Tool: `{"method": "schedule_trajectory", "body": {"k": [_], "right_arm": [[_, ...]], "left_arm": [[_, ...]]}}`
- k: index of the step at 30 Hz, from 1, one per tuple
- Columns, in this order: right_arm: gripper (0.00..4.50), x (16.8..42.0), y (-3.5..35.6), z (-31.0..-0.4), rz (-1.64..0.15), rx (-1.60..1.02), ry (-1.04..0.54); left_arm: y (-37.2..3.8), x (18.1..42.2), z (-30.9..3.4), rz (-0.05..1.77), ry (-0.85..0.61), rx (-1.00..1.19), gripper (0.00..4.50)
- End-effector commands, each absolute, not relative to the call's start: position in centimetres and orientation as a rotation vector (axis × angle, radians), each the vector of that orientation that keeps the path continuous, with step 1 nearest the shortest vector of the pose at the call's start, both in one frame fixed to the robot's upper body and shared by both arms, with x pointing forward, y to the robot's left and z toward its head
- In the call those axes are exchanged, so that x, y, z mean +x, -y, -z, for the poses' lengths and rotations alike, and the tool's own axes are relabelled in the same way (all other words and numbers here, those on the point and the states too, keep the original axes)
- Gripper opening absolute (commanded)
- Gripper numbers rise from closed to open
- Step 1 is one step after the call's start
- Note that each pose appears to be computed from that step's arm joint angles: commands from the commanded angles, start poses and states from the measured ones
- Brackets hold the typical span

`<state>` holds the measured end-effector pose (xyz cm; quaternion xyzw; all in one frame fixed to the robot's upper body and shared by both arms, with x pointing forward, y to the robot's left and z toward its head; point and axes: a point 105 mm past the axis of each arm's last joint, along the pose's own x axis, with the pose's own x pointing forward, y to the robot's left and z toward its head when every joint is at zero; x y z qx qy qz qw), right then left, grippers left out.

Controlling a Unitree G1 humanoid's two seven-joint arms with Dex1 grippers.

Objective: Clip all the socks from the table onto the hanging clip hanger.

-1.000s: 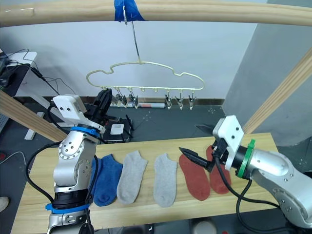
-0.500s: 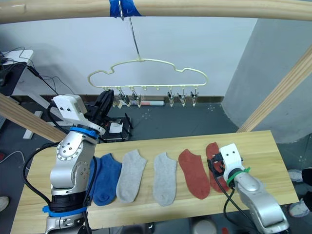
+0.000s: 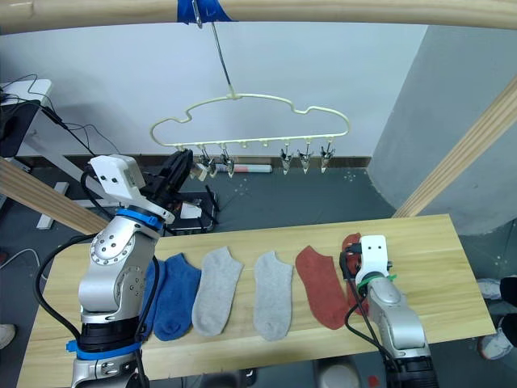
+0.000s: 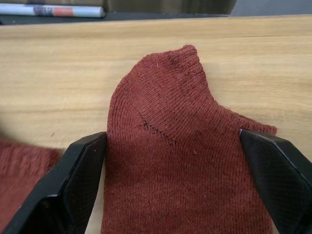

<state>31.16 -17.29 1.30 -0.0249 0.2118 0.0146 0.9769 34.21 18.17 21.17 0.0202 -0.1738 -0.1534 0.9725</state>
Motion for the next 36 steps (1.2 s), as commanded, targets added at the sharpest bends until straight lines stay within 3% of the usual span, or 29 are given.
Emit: {"method": "schedule_trajectory", "body": {"k": [1, 11, 15, 20, 23, 36], "right_arm": [[3.57, 30.0, 18.5, 0.6, 0.015, -0.062, -0.505], [0.02, 29.8, 17.7, 0.0, -0.028, -0.037, -0.455], [0.02, 30.2, 14.4, -3.5, -0.244, -0.15, -0.326], [0.02, 29.8, 7.3, -8.5, -0.586, -0.262, -0.153], [0.02, 29.9, 4.3, -10.4, -0.688, -0.289, -0.083], [0.02, 30.7, -3.7, -13.3, -0.865, -0.331, 0.045]], "left_arm": [[-18.2, 33.5, -22.3, 0.339, 0.376, 0.039, 0.0], [-18.2, 32.4, -23.0, 0.46, 0.297, -0.044, 0.0], [-17.9, 32.1, -23.3, 0.504, 0.267, -0.076, 0.0], [-17.9, 32.0, -23.8, 0.536, 0.235, -0.12, 0.0], [-17.8, 31.8, -23.9, 0.544, 0.22, -0.135, 0.0], [-17.1, 31.1, -23.9, 0.541, 0.205, -0.171, 0.0]]}}
